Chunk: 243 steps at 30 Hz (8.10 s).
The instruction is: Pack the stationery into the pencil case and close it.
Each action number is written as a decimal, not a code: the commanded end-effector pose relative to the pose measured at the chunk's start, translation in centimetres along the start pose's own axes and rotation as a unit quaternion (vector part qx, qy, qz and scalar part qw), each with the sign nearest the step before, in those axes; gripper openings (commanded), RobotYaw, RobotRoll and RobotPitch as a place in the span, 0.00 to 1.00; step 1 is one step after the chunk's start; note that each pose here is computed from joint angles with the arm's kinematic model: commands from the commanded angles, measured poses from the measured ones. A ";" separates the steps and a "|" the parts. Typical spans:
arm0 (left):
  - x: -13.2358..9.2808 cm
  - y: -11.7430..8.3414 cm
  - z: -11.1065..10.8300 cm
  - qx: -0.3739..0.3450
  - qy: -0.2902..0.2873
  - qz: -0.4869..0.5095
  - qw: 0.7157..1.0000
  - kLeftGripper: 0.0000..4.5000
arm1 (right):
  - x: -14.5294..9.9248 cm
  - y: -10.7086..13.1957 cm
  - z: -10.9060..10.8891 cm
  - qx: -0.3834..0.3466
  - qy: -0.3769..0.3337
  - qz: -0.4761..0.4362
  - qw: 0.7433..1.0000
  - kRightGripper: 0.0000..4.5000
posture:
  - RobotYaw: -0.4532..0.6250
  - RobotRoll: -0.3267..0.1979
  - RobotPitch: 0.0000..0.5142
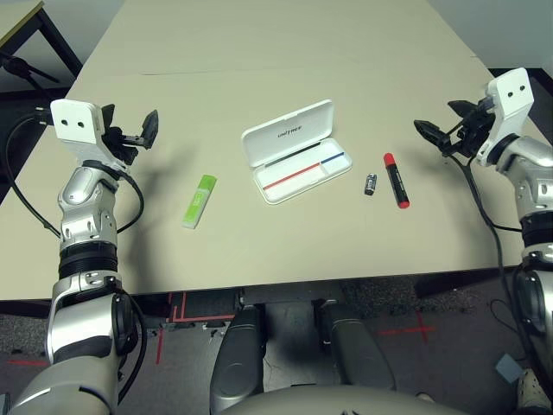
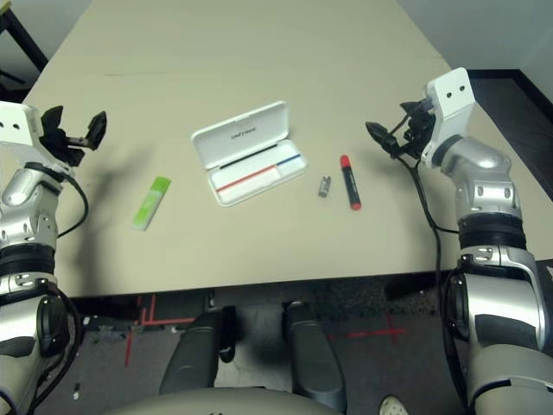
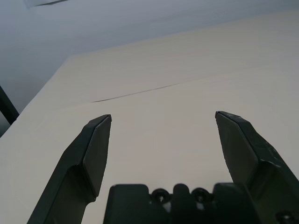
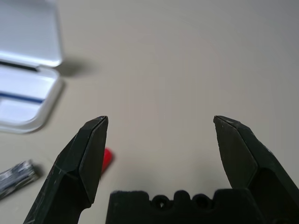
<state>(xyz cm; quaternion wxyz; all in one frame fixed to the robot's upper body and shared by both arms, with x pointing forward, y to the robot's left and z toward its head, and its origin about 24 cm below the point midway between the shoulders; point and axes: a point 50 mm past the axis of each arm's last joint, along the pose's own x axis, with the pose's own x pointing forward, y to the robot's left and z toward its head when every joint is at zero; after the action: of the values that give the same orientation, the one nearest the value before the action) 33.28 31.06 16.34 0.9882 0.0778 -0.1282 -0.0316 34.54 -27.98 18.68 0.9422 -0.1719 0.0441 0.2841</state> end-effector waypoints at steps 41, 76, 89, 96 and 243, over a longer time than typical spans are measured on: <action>-4.8 -17.3 -0.6 0.074 0.183 -0.543 0.817 0.99 | 0.5 1.9 -1.3 -0.026 0.110 0.109 0.988 1.00 | 0.41 0.62 0.35; -2.8 -18.7 -2.9 0.146 0.256 -0.556 0.777 0.32 | 0.4 2.2 -1.7 -0.029 0.103 0.082 0.991 1.00 | 0.38 0.62 0.39; -2.7 -17.6 -1.2 0.162 0.237 -0.574 0.767 0.01 | 0.8 2.5 -1.9 -0.031 0.100 0.085 0.991 1.00 | 0.38 0.62 0.38; -4.5 -16.2 -0.3 0.191 0.219 -0.609 0.738 0.01 | 0.9 3.1 -2.0 -0.024 0.099 0.114 0.988 1.00 | 0.40 0.62 0.38; -8.9 -11.9 4.9 0.210 0.155 -0.570 0.779 1.00 | -0.2 5.6 -0.3 0.111 0.234 0.084 0.962 0.12 | 0.52 0.62 0.40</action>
<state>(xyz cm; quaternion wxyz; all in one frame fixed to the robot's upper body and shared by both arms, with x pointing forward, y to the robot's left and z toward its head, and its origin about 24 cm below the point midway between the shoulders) 23.09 19.54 17.20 0.7614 0.3471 0.0868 -0.5406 31.38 -24.17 16.23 0.9076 -0.1065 0.3195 0.2507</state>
